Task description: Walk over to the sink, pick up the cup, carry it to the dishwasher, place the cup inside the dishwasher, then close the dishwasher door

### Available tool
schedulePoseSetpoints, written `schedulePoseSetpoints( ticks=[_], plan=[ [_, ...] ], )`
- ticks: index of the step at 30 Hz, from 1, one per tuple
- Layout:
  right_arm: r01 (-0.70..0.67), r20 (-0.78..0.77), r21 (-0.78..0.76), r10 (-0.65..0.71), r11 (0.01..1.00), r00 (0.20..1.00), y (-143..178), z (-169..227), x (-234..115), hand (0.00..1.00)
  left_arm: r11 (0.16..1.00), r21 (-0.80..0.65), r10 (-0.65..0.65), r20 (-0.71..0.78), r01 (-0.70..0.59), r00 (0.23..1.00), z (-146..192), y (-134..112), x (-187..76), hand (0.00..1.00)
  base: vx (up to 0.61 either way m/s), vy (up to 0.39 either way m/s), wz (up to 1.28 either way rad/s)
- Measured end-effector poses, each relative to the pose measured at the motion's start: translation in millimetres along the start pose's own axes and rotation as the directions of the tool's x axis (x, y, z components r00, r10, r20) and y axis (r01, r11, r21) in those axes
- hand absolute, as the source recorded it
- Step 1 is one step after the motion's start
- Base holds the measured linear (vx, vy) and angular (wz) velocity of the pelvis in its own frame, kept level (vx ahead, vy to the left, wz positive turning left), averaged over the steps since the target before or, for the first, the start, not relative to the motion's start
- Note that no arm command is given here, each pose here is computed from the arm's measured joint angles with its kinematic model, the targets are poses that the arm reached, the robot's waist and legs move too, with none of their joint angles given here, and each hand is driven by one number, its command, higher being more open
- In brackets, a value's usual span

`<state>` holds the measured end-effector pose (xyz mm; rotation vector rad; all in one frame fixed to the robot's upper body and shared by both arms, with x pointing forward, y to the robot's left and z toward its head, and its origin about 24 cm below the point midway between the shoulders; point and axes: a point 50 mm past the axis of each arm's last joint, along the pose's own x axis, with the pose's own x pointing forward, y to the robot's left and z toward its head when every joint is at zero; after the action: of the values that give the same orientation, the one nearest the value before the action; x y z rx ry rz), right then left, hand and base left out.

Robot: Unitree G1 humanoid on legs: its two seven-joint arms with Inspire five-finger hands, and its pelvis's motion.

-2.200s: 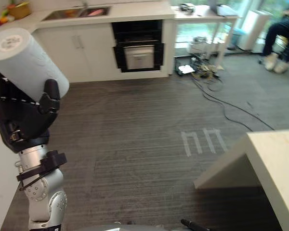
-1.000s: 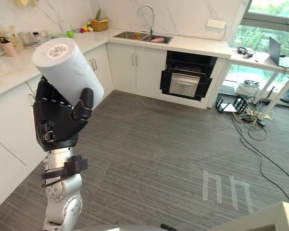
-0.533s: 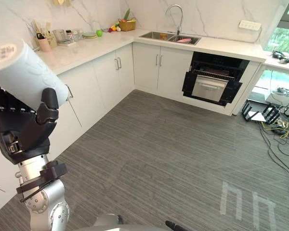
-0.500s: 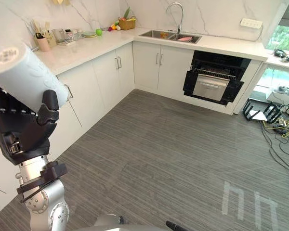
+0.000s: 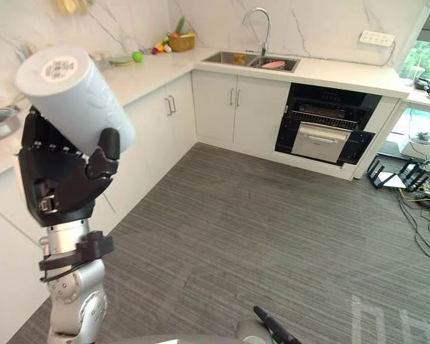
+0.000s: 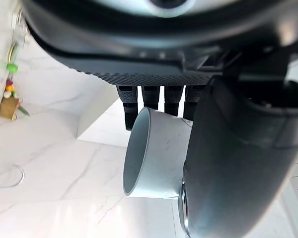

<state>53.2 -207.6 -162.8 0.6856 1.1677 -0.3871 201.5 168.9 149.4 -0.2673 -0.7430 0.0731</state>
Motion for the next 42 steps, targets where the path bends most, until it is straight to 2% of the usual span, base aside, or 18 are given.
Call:
schedulePoseSetpoints(
  ticks=[4, 8, 11, 15, 20, 26, 29, 32, 34, 36, 42],
  plan=[
    [-0.022, 0.003, -0.041, 0.022, 0.999, 1.0, 5, 0, -1, 1.0, 0.997, -0.048, -0.055, -0.029, 0.053, 0.998, -7, -13, 1, 0.0, 0.52, -0.213, 0.39],
    [-0.043, -0.008, -0.144, 0.042, 0.989, 0.999, 11, 20, 1, 1.0, 0.998, -0.062, -0.034, -0.046, 0.031, 0.998, -9, -15, -5, 0.0, 0.48, -0.281, 0.02],
    [-0.047, -0.036, -0.161, 0.042, 0.986, 0.998, 13, 22, 1, 1.0, 0.997, -0.063, -0.038, -0.045, 0.035, 0.998, -9, -17, -5, 0.0, 0.33, -0.258, -0.04],
    [-0.003, -0.057, -0.15, -0.005, 0.989, 0.998, -3, 19, -5, 1.0, 0.996, -0.094, -0.01, -0.063, 0.004, 0.998, -11, -21, -11, 0.0, 0.25, -0.123, -0.12],
    [0.028, -0.094, -0.156, -0.043, 0.987, 0.995, -13, 9, -9, 1.0, 0.995, -0.098, -0.017, -0.047, 0.012, 0.999, -6, -17, -10, 0.0, 0.3, -0.054, -0.34],
    [0.046, -0.14, -0.206, -0.076, 0.977, 0.987, -12, 4, -5, 1.0, 0.997, -0.061, 0.042, -0.142, -0.051, 0.989, -14, -6, -33, 0.0, 0.44, 0.121, -0.78],
    [0.096, -0.156, -0.176, -0.124, 0.98, 0.98, -19, -4, -7, 1.0, 0.997, -0.069, 0.005, -0.138, -0.015, 0.99, -14, -9, -33, 0.0, 0.53, 0.397, -0.49],
    [0.138, -0.165, -0.056, -0.145, 0.989, 0.975, -24, -18, -7, 1.0, 0.994, -0.095, -0.076, -0.18, 0.06, 0.981, -29, -12, -28, 0.0, 0.47, 0.399, 0.17],
    [0.134, -0.138, 0.042, -0.127, 0.99, 0.982, -22, -19, -5, 1.0, 0.992, -0.109, -0.089, -0.23, 0.066, 0.969, -37, -10, -26, 0.0, 0.34, 0.304, -0.08],
    [0.132, -0.13, 0.043, -0.125, 0.99, 0.984, -23, -18, -6, 1.0, 0.99, -0.12, -0.107, -0.247, 0.079, 0.963, -39, -13, -29, 0.0, 0.25, 0.196, -0.19],
    [0.028, -0.049, 0.049, -0.026, 0.998, 0.998, 4, -14, 0, 1.0, 0.975, -0.171, -0.18, -0.22, 0.144, 0.959, -38, -34, -22, 0.0, 0.38, 0.091, -0.21]
  ],
)
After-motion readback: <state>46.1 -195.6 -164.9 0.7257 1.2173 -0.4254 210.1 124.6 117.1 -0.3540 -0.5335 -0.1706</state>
